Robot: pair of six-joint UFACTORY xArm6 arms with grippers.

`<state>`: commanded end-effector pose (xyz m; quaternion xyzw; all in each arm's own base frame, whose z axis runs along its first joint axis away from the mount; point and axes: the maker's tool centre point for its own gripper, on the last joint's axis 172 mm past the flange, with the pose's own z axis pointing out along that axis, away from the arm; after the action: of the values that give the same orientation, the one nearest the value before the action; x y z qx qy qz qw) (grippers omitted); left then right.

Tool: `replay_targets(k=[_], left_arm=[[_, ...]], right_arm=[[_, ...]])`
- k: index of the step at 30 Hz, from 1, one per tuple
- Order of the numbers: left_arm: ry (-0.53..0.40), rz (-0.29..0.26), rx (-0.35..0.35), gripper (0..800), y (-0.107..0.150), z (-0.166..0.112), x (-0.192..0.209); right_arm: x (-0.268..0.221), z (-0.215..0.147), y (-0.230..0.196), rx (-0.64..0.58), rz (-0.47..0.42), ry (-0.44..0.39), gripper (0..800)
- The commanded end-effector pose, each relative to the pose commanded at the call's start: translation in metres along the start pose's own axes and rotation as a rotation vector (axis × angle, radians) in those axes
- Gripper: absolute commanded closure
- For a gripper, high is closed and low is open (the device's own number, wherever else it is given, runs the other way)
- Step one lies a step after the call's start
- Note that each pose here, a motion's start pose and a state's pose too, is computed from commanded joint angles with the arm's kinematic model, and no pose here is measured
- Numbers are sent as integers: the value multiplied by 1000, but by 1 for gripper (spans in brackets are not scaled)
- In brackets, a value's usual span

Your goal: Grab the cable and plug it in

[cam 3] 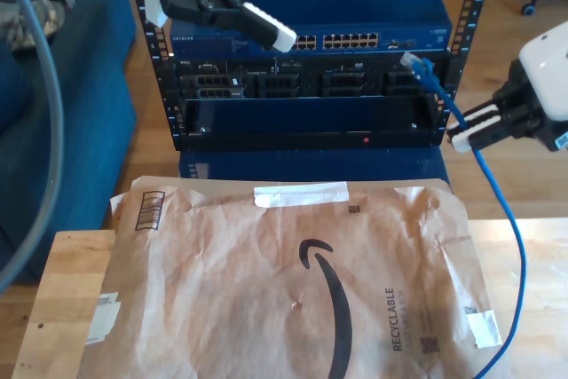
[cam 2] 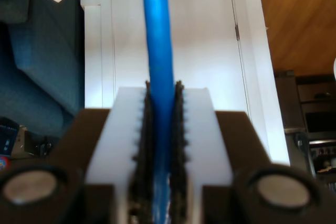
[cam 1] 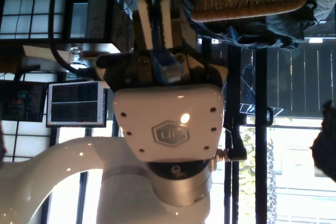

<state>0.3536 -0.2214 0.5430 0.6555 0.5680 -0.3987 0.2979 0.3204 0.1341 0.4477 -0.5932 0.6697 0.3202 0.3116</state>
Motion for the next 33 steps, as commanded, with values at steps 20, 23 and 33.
replay_targets(k=[20,23,33], left_arm=[[0,0,21,3,-3,10,-6],[2,-1,19,3,-3,9,-5],[0,0,18,3,-2,9,-6]], right_arm=[[-20,19,-21,37,-23,17,773],[-22,20,-22,33,-24,17,776],[-40,31,-20,-5,-17,22,780]])
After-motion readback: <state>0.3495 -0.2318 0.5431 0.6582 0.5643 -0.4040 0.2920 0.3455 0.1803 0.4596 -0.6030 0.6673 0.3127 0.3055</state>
